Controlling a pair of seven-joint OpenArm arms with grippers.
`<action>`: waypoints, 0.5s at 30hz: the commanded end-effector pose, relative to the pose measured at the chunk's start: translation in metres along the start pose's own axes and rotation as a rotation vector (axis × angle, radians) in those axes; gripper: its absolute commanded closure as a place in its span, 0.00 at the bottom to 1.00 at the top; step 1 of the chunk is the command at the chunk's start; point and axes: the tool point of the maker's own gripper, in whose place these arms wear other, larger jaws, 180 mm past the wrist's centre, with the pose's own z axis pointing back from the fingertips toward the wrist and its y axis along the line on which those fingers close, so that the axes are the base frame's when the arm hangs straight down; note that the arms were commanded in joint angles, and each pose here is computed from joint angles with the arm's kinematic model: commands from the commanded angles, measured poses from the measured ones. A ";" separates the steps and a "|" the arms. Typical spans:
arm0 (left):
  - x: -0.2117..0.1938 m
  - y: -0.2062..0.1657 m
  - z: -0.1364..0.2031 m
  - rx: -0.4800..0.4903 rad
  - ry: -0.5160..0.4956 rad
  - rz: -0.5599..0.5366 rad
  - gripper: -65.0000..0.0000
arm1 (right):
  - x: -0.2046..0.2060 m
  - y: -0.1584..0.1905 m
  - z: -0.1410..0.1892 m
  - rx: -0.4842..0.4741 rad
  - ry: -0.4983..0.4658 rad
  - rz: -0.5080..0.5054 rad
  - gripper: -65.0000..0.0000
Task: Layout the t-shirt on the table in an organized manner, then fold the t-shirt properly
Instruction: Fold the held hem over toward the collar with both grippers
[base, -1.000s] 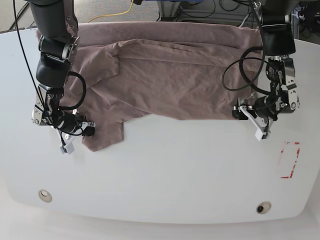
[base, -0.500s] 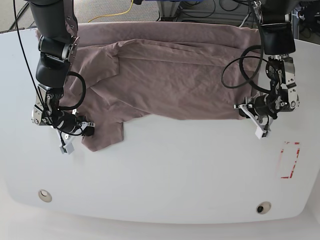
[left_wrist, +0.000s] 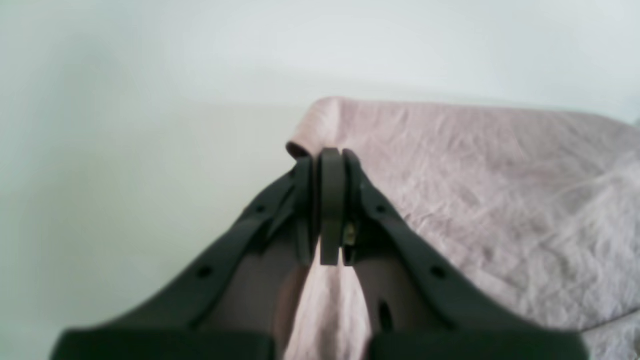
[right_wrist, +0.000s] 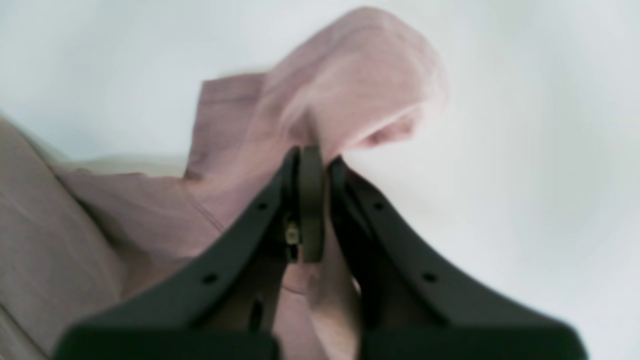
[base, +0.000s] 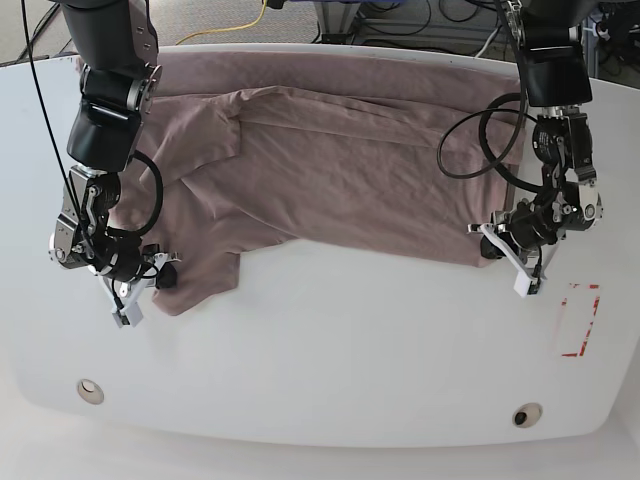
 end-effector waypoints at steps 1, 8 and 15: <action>0.029 -0.002 0.012 0.001 -0.084 -0.031 1.00 | 0.029 0.000 0.013 -0.014 -0.061 0.046 0.99; 0.032 -0.007 0.021 0.003 -0.109 -0.063 1.00 | 0.039 0.002 0.027 -0.045 -0.055 0.101 0.99; 0.028 -0.017 0.035 0.002 -0.132 -0.101 1.00 | 0.038 0.007 0.043 -0.085 -0.033 0.168 0.99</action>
